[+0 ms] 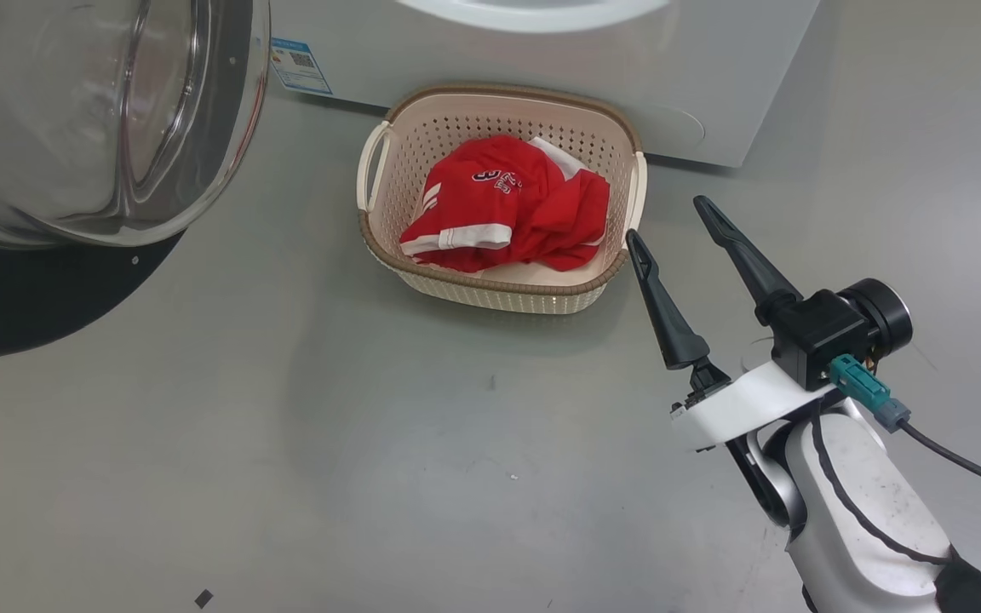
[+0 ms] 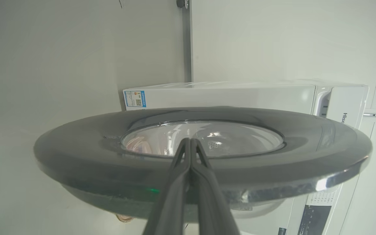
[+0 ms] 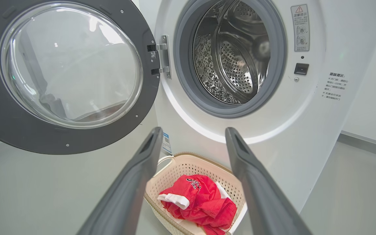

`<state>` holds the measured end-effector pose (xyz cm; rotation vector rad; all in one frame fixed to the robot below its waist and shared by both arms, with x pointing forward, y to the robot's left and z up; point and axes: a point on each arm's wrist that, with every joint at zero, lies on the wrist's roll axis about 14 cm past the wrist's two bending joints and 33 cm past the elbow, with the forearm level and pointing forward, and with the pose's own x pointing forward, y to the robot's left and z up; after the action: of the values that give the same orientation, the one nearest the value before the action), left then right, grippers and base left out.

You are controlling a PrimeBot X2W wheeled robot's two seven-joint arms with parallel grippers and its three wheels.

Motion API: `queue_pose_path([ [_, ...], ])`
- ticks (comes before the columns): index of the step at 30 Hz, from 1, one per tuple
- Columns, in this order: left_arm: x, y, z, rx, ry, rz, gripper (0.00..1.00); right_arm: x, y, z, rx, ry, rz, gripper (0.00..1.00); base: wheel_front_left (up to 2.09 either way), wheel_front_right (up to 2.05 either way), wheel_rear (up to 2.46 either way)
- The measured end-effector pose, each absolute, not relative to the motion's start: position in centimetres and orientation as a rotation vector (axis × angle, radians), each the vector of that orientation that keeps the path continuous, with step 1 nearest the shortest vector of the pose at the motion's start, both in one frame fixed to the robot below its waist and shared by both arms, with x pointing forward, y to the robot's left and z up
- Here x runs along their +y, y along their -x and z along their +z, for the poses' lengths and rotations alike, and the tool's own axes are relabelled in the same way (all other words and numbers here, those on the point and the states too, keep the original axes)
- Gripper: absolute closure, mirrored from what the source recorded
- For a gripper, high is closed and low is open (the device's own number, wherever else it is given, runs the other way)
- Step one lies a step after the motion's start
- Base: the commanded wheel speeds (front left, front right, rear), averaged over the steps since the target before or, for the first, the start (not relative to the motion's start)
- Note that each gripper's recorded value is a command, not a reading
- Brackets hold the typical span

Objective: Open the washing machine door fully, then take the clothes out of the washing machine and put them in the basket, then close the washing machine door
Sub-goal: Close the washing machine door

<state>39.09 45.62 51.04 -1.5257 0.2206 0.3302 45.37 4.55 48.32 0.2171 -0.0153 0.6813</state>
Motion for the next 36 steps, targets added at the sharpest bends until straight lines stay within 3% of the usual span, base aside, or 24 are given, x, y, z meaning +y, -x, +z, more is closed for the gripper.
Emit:
queue_pose_path([
  [36,32.3,-38.9,50.7,0.483,1.536,-0.196,1.00,4.3,-43.4,50.4,-0.052,-0.220,0.670,0.00,0.00,0.00,0.00],
])
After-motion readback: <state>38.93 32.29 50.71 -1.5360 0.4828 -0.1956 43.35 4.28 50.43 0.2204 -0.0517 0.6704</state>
